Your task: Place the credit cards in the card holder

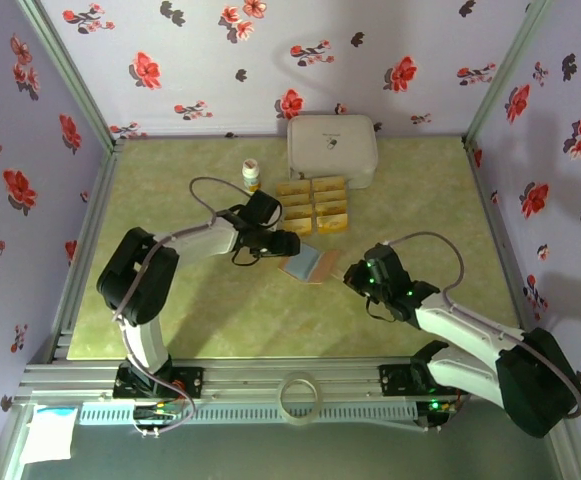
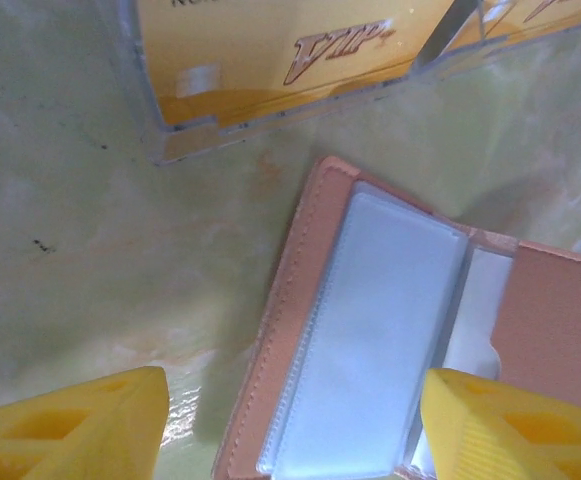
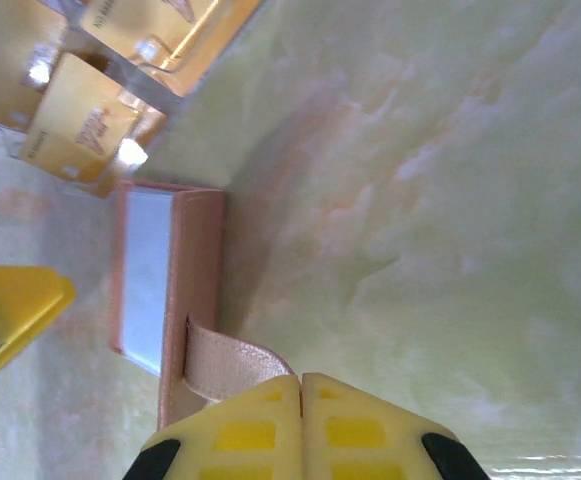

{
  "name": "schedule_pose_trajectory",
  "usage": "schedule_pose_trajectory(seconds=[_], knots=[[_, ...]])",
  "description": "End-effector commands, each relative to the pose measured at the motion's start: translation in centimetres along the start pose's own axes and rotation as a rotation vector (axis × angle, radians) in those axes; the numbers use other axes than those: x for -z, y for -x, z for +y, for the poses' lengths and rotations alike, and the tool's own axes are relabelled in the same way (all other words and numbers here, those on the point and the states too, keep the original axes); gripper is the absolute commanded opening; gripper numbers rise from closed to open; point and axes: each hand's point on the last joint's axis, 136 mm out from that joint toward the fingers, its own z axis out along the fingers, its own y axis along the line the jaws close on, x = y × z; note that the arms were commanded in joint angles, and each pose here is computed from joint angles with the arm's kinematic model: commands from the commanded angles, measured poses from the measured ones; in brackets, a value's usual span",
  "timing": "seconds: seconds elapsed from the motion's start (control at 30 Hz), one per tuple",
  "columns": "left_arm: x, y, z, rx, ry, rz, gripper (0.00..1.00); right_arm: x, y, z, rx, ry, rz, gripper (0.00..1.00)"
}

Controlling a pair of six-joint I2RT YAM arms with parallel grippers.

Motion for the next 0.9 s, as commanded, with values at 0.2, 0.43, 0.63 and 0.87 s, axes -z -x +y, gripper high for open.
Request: schedule_pose_trajectory(seconds=[0.2,0.43,0.63,0.87], knots=[[-1.4,-1.1,0.9,-0.080,0.086,0.058,0.70,-0.1,-0.6,-2.4,0.075,-0.061,0.031,0.00],[-2.0,-0.9,-0.5,-0.079,-0.003,0.053,0.71,-0.4,-0.8,-2.7,0.098,-0.079,0.049,0.00],[-2.5,-0.9,-2.3,-0.055,-0.119,0.045,0.68,-1.2,-1.0,-3.0,0.130,-0.111,0.081,0.00],[-2.7,-0.9,-2.8,-0.032,-0.166,0.035,0.47,-2.0,-0.5,-2.1,0.163,-0.110,0.096,0.00]])
